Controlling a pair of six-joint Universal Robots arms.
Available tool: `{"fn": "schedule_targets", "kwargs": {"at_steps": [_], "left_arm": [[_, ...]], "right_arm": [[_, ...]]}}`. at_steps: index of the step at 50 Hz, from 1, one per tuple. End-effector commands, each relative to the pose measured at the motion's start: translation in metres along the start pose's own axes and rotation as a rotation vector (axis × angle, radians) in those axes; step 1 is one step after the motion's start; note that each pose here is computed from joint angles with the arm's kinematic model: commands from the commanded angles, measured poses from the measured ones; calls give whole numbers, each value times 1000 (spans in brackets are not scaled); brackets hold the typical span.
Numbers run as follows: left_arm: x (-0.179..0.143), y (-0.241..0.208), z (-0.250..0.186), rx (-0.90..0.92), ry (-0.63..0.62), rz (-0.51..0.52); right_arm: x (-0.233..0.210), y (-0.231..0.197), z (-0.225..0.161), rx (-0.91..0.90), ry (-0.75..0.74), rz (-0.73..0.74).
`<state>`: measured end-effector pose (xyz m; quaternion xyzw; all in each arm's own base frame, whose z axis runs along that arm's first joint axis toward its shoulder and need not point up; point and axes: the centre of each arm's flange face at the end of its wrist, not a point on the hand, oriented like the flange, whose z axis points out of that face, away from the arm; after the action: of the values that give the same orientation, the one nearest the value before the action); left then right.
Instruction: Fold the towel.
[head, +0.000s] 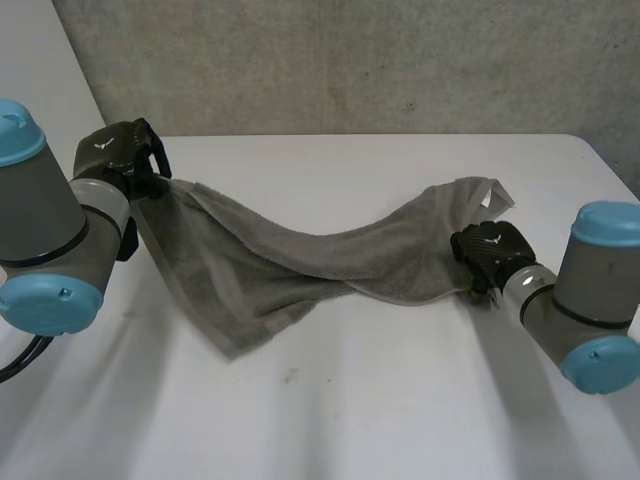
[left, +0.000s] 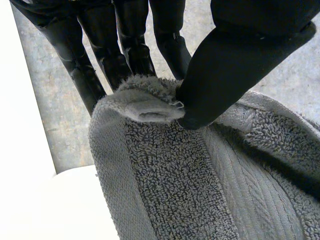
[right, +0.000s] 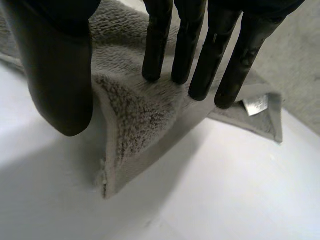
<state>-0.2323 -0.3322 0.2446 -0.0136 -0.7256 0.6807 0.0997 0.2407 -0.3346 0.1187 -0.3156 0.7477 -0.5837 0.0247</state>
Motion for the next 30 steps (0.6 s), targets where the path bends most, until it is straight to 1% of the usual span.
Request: {"fn": "schedule_targets", "kwargs": {"at_steps": [1, 5, 7, 8, 10, 11, 12, 13, 15, 16, 18, 19, 20, 21, 22, 23, 24, 25, 26, 27, 28, 29, 30], "left_arm": [[0, 2, -1, -7, 0, 1], [0, 2, -2, -7, 0, 1], [0, 1, -2, -6, 1, 1], [0, 0, -3, -3, 1, 0], [0, -4, -4, 5, 2, 1], [0, -7, -6, 10, 4, 1], [1, -12, -8, 18, 7, 2], [1, -12, -8, 18, 7, 2], [1, -17, -11, 22, 7, 6], [1, -22, -15, 24, 9, 12], [2, -29, -20, 26, 14, 14], [2, -35, -26, 26, 15, 17], [2, -41, -32, 15, 17, 24], [2, -41, -32, 15, 17, 24], [2, -44, -38, -3, 16, 35], [2, -44, -39, -3, 16, 36], [2, -47, -45, -26, 16, 56], [0, -49, -51, -52, 12, 87], [0, -49, -51, -53, 12, 87], [0, -49, -57, -84, 15, 127], [0, -48, -63, -116, 19, 171], [0, -48, -63, -116, 19, 172], [1, -46, -70, -151, 29, 218]], "right_arm": [[3, 3, 15, 108, 54, -45], [13, -1, 15, 142, 87, -46], [30, -19, 7, 190, 124, -44], [30, -19, 7, 191, 125, -44], [44, -47, -6, 251, 163, -43], [44, -47, -6, 251, 163, -43], [52, -61, -13, 282, 179, -37], [52, -61, -13, 283, 179, -37], [68, -94, -36, 328, 186, -32], [68, -94, -36, 329, 186, -32], [89, -133, -68, 332, 180, -47], [89, -133, -68, 332, 180, -47], [97, -144, -79, 304, 164, -49], [104, -147, -86, 245, 142, -43], [104, -147, -87, 244, 142, -42], [111, -148, -93, 182, 126, -43], [111, -148, -93, 182, 126, -42], [116, -151, -102, 117, 109, -64], [116, -151, -102, 117, 109, -64], [117, -151, -112, 45, 88, -113], [117, -151, -112, 45, 87, -114], [116, -151, -119, -8, 65, -164], [114, -150, -125, -57, 44, -211]]}}
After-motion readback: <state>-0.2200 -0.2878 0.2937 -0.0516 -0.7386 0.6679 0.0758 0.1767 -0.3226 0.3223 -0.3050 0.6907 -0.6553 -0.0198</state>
